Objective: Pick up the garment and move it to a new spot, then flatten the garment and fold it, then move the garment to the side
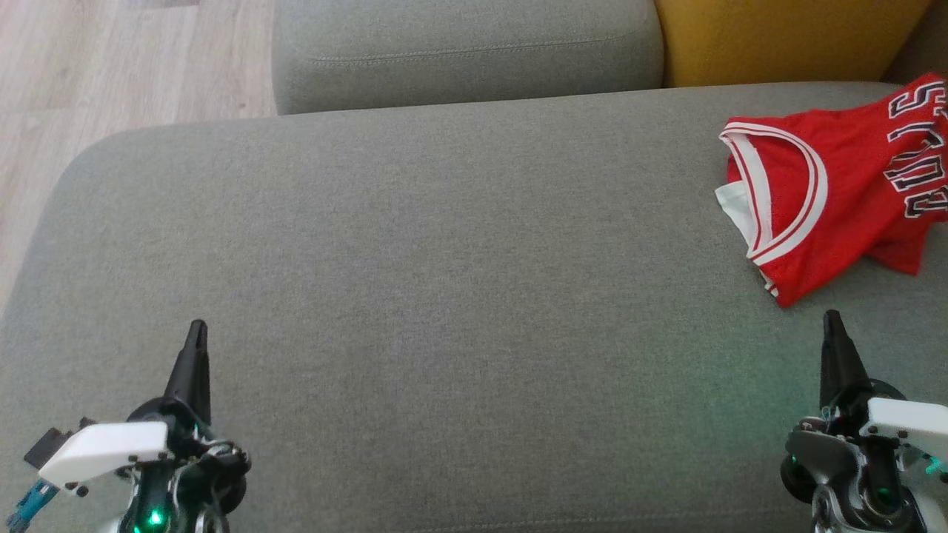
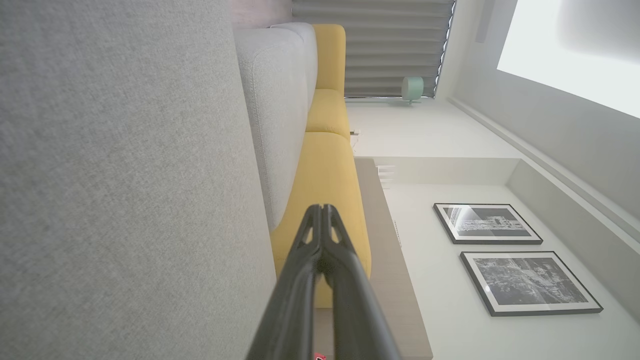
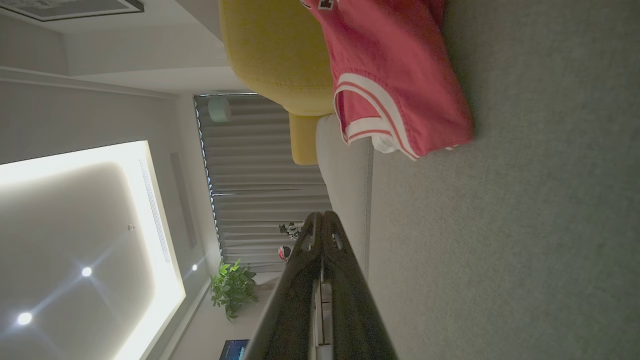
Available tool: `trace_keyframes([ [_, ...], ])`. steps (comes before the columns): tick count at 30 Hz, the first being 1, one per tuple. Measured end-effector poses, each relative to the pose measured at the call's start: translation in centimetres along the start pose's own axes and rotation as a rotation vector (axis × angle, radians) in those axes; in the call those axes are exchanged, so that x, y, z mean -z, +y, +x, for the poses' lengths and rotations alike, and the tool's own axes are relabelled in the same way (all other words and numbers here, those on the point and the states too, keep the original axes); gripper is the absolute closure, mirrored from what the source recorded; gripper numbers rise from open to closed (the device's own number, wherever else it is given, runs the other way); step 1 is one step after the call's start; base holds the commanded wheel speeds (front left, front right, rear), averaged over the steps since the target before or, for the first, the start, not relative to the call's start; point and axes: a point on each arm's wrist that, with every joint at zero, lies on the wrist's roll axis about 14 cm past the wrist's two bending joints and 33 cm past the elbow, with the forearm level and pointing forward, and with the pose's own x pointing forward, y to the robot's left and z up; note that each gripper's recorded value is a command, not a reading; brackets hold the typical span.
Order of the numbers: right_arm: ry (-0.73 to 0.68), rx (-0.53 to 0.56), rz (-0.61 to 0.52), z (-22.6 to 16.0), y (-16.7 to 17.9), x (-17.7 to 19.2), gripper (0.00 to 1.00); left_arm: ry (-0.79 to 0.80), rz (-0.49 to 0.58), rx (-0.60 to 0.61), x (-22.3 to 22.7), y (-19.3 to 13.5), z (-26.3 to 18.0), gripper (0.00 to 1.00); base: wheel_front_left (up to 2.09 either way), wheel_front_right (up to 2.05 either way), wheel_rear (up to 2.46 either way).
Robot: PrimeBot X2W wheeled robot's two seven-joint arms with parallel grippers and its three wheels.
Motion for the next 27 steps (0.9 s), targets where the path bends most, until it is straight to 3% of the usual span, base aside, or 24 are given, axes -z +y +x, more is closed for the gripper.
trace_keyframes([
  [27, -0.003, 0.000, 0.001, -0.01, -0.01, -0.12, 1.00, -0.010, -0.005, 0.001, -0.36, -0.02, -0.02, 1.00, 0.00, 0.00, 0.00],
])
